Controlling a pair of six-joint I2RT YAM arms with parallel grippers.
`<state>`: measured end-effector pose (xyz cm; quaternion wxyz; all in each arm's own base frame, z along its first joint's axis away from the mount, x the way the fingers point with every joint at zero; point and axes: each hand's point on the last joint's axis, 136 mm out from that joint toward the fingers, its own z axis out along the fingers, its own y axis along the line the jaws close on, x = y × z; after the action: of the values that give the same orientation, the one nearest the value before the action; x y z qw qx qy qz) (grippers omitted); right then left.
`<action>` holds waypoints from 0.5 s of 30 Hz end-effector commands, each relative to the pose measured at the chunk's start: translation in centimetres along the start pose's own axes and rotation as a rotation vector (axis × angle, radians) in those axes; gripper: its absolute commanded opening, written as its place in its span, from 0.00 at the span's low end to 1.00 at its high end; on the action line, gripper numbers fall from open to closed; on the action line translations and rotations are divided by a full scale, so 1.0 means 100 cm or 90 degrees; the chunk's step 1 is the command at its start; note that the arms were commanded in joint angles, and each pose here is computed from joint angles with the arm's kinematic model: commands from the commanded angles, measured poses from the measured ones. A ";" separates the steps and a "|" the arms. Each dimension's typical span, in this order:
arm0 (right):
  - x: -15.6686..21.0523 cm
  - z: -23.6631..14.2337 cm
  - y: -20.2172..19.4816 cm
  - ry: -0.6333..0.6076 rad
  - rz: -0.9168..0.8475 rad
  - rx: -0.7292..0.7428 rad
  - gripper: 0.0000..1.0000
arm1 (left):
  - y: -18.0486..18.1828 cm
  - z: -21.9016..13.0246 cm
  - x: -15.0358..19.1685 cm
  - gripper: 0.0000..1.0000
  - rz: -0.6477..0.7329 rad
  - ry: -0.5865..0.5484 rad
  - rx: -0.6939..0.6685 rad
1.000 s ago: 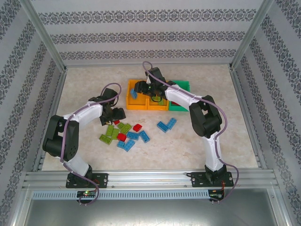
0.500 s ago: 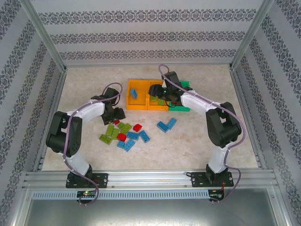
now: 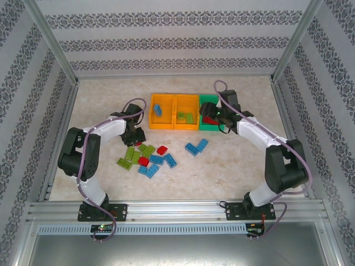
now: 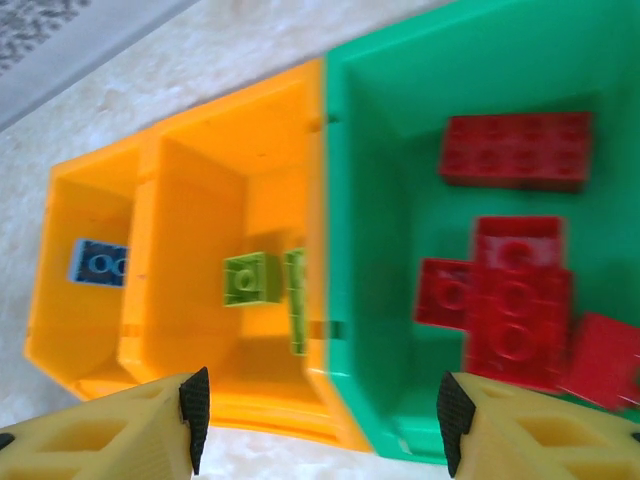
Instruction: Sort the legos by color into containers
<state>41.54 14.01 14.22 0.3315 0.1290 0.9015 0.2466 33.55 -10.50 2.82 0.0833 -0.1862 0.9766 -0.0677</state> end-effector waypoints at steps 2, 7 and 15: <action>-0.004 -0.026 -0.036 -0.032 -0.002 0.052 0.65 | 0.000 -0.001 0.002 0.35 0.016 -0.001 -0.017; 0.001 -0.053 -0.077 -0.055 0.014 0.106 0.67 | -0.012 -0.022 -0.006 0.32 0.035 -0.044 -0.001; 0.027 -0.070 -0.113 -0.045 0.048 0.136 0.68 | -0.122 -0.084 -0.021 0.32 0.170 -0.156 0.119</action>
<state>35.37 3.29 12.59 0.3535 0.2098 0.8965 0.1654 36.72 -16.93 9.31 0.1752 -0.1020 0.9744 -0.0970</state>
